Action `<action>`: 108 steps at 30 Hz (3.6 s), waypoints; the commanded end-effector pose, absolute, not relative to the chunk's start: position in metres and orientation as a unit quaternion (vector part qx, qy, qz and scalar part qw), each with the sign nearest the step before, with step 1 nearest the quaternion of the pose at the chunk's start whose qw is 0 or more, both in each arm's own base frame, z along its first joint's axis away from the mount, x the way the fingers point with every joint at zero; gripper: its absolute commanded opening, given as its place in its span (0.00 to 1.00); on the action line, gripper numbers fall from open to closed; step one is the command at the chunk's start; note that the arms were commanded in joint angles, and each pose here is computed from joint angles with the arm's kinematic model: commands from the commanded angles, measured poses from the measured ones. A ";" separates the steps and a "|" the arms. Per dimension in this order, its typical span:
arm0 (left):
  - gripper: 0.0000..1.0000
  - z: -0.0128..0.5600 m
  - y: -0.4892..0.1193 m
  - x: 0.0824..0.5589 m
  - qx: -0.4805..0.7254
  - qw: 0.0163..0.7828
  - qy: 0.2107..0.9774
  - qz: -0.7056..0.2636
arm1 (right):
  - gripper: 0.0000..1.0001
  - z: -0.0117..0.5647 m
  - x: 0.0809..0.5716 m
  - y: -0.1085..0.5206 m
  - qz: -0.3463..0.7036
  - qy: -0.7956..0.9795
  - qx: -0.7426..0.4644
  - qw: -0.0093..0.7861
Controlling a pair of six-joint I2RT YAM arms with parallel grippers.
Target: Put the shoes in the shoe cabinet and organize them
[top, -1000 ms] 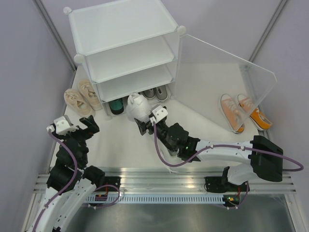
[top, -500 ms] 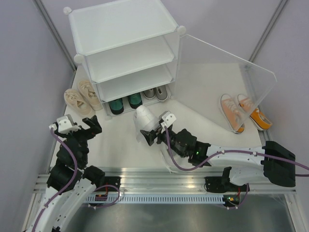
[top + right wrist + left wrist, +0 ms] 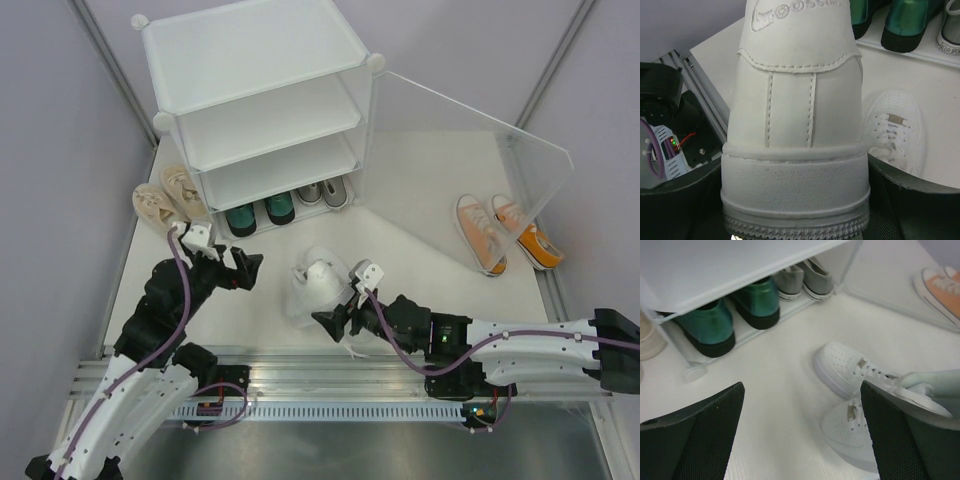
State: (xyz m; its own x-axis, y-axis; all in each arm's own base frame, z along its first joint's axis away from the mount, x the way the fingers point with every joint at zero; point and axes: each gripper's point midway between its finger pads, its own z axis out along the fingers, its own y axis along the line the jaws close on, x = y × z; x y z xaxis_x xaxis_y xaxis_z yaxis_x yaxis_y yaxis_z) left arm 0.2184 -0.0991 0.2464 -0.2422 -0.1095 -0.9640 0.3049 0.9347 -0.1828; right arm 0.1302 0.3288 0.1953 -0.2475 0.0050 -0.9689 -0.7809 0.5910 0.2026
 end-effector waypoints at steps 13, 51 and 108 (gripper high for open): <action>1.00 0.233 -0.177 0.193 0.240 0.531 0.748 -0.318 | 0.76 0.114 0.051 0.319 0.369 0.770 -0.361 0.376; 1.00 0.243 -0.144 0.207 0.177 0.587 0.750 -0.247 | 0.88 0.156 0.045 0.314 0.327 0.746 -0.366 0.450; 1.00 0.241 -0.148 0.204 0.187 0.579 0.751 -0.256 | 0.98 0.058 0.076 0.336 0.212 0.795 -0.444 0.354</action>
State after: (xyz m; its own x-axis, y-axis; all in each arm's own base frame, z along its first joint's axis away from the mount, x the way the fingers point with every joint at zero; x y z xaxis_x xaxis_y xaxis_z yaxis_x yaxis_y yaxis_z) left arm 0.2030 -0.1466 0.2369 -0.2923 -0.0366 -0.9556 0.5561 0.8065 -0.2010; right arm 0.0762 0.3180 0.0616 -0.3795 -0.5481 -0.7454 -0.8305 0.5568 0.0134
